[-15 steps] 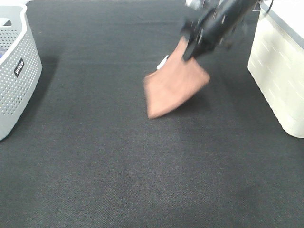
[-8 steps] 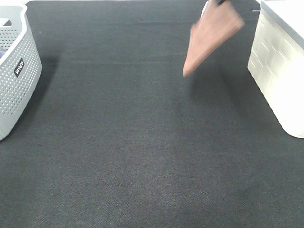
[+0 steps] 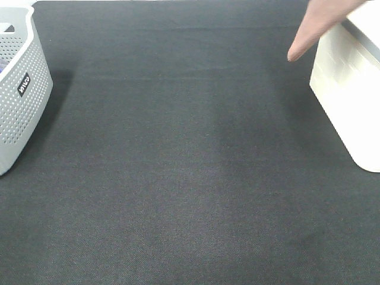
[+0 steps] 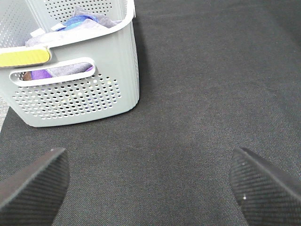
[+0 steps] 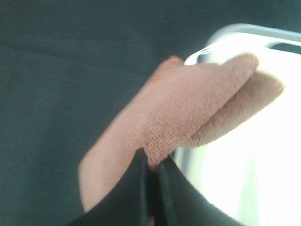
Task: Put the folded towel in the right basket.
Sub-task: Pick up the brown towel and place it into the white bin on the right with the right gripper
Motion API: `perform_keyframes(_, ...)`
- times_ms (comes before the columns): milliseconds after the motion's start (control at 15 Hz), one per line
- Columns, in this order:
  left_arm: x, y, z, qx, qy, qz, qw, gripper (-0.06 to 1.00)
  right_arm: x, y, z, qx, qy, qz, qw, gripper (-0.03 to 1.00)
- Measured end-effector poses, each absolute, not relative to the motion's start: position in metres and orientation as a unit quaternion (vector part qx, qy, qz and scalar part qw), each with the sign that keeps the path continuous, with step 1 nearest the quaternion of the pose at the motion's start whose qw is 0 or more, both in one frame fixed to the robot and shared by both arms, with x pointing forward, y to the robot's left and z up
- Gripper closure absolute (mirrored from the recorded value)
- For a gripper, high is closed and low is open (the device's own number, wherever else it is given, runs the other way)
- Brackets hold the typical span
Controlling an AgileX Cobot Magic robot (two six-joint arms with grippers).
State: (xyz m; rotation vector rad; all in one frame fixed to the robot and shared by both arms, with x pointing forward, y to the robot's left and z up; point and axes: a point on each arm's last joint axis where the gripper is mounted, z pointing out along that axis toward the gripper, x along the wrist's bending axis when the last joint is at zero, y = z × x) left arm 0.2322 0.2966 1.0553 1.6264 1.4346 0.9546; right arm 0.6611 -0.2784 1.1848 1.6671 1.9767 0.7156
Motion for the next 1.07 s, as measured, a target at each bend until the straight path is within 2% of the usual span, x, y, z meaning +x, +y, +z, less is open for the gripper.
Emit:
perform_keyframes(267,0.232,0.297,1.055,0.636,0.561,0.373,0.377,0.07,0.657,-0.36,1.185,0.674,0.652,0.255,0.237,0.97)
perform_keyframes(467,0.232,0.297,1.055,0.636,0.561,0.373,0.377,0.07,0.65,-0.402,1.184,0.707,0.617,0.242,0.248,0.97)
perform_keyframes(600,0.232,0.297,1.055,0.636,0.561,0.373,0.377,0.07,0.655,-0.411,1.174,0.715,0.613,0.234,0.241,0.97)
perform_keyframes(867,0.232,0.296,1.055,0.636,0.561,0.373,0.377,0.07,0.68,-0.414,1.13,0.729,0.618,0.231,0.185,0.96)
perform_keyframes(933,0.232,0.296,1.055,0.636,0.561,0.373,0.377,0.07,0.68,-0.414,1.13,0.729,0.618,0.231,0.185,0.96)
perform_keyframes(1067,0.232,0.296,1.055,0.636,0.561,0.373,0.377,0.07,0.685,-0.415,1.12,0.733,0.617,0.227,0.174,0.86)
